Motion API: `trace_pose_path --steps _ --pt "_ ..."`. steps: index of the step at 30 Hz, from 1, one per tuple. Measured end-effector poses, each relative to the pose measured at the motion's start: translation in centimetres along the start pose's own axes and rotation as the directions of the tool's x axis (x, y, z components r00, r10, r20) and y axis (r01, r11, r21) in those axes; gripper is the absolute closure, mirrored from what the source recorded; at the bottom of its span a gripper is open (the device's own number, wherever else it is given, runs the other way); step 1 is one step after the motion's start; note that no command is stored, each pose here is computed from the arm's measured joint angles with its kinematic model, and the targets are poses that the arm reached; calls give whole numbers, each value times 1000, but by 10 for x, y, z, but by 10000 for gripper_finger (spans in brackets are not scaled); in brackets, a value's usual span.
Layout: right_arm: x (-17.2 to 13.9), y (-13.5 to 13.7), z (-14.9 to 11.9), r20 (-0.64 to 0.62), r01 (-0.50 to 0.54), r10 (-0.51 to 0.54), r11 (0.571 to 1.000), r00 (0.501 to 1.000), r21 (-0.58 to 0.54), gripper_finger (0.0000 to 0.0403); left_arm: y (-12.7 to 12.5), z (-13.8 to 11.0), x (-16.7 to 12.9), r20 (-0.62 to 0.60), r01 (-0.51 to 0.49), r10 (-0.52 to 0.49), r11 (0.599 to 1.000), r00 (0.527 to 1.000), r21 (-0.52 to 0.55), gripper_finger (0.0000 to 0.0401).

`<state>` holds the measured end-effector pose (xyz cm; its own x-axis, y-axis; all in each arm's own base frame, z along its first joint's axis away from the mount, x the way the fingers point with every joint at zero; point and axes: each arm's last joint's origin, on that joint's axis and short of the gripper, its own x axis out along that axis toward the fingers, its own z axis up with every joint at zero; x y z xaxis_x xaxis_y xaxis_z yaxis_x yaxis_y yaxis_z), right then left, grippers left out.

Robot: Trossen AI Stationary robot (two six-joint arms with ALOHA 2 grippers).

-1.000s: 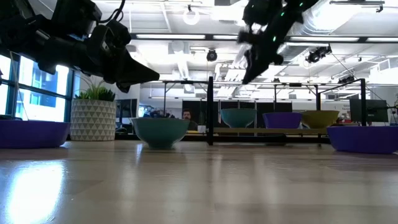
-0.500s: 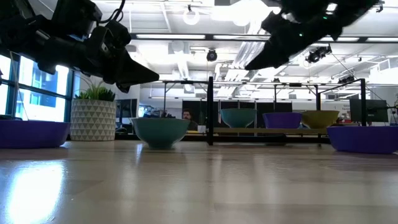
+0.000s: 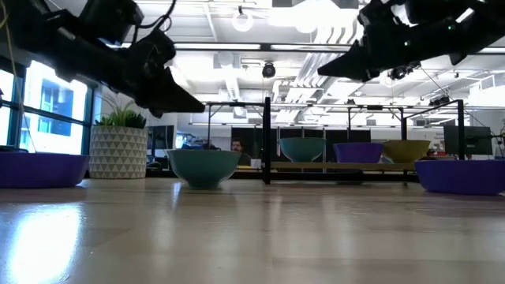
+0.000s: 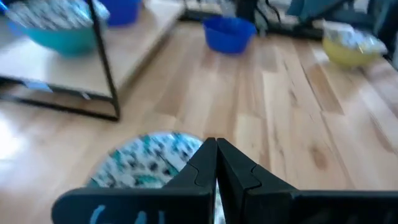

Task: Pick & Place Mini bowls
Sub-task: Stack the left blue bowl on top of the blue bowl on the shelf

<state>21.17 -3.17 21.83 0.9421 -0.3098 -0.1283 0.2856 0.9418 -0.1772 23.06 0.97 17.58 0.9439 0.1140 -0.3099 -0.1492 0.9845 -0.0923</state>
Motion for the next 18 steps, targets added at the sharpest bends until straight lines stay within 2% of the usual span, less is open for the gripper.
trace_pose_path --steps 3,10,15,18 --pt "-1 3 1 4 4 -4 1000 1000 -2 398 -4 7 -1 -53 32 -33 999 998 -5 400" --pt "-2 11 1 11 -71 71 997 997 13 402 -19 24 -3 -180 53 -53 999 982 -5 400" --pt "-5 17 0 71 -107 105 994 992 18 402 -28 33 -4 -245 1 6 1000 970 29 401" --pt "-11 18 -9 135 -144 138 989 981 33 402 -27 30 -6 -270 -37 40 999 962 16 400"
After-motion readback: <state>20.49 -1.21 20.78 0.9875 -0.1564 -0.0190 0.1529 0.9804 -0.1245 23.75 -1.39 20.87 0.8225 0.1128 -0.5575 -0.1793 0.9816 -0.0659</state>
